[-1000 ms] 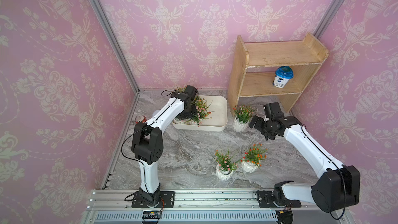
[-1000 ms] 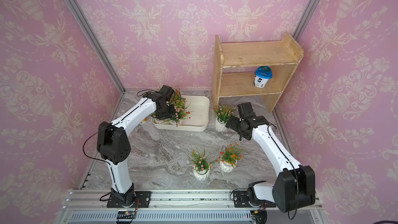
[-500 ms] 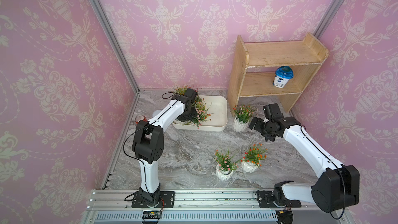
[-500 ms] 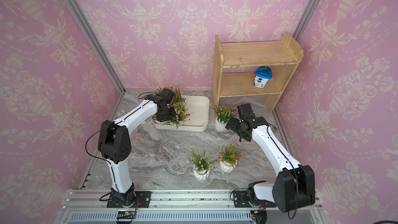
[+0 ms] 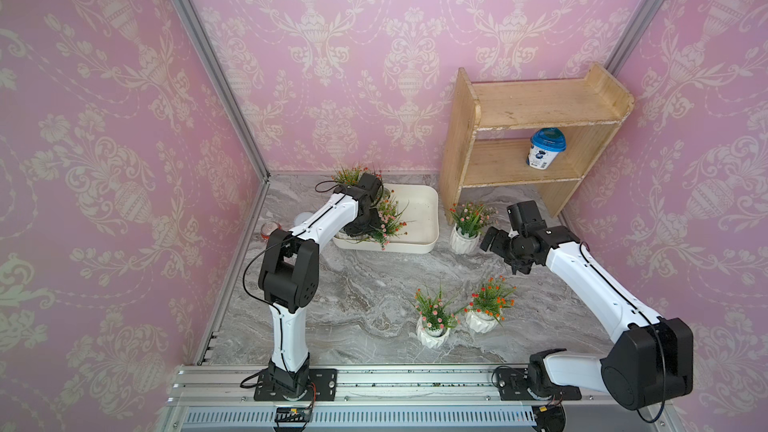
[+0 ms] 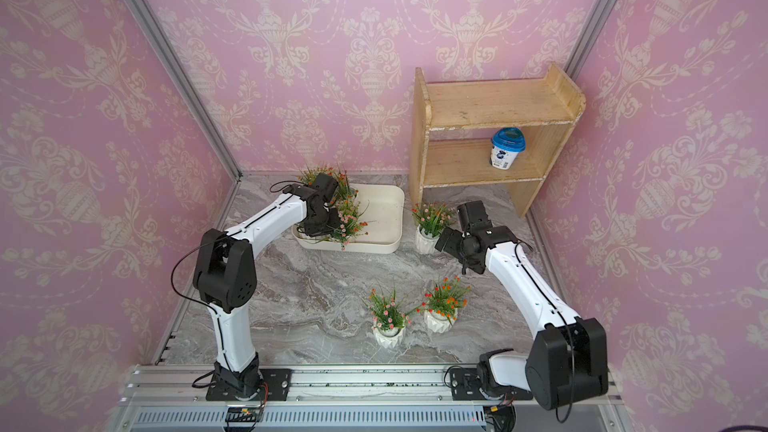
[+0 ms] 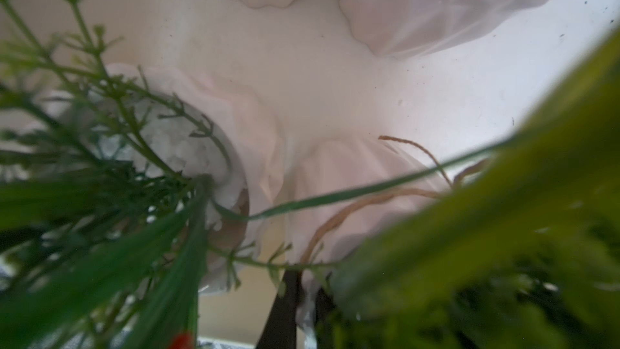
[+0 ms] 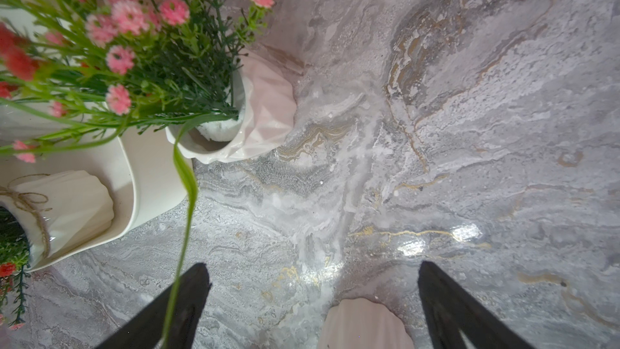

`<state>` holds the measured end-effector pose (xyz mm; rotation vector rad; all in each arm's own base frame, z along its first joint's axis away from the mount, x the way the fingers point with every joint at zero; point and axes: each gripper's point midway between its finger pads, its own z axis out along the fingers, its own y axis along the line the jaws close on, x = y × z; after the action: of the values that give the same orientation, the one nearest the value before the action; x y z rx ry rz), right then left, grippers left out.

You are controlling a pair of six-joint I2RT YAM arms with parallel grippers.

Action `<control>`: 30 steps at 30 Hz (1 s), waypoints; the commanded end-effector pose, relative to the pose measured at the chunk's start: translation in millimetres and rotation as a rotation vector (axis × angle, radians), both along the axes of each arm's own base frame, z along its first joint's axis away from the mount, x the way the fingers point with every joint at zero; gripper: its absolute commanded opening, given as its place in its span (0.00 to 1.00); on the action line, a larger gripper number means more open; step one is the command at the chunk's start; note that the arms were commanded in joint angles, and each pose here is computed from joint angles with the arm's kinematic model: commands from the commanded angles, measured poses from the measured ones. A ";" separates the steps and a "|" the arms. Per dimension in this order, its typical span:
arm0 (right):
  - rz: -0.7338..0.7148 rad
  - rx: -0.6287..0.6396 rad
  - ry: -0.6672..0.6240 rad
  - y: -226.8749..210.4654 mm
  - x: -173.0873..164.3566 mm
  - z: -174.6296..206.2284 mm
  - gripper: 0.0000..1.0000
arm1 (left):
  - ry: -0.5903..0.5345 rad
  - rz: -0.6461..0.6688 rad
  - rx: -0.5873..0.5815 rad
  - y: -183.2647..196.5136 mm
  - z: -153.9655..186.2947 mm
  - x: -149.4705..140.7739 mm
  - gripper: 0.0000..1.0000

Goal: Put the potted gypsophila into the storage box
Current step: Place the baby's breath potted plant at the storage box.

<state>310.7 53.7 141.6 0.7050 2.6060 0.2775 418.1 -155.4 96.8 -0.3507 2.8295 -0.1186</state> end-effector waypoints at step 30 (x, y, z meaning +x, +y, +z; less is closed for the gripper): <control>0.003 -0.006 -0.002 -3.6 -0.5 0.8 0.99 | 0.038 -0.011 0.130 28.4 15.6 -17.2 0.24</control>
<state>309.5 51.6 138.8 0.7144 2.6081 0.2740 414.4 -144.6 96.9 -0.3323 2.8379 -0.0289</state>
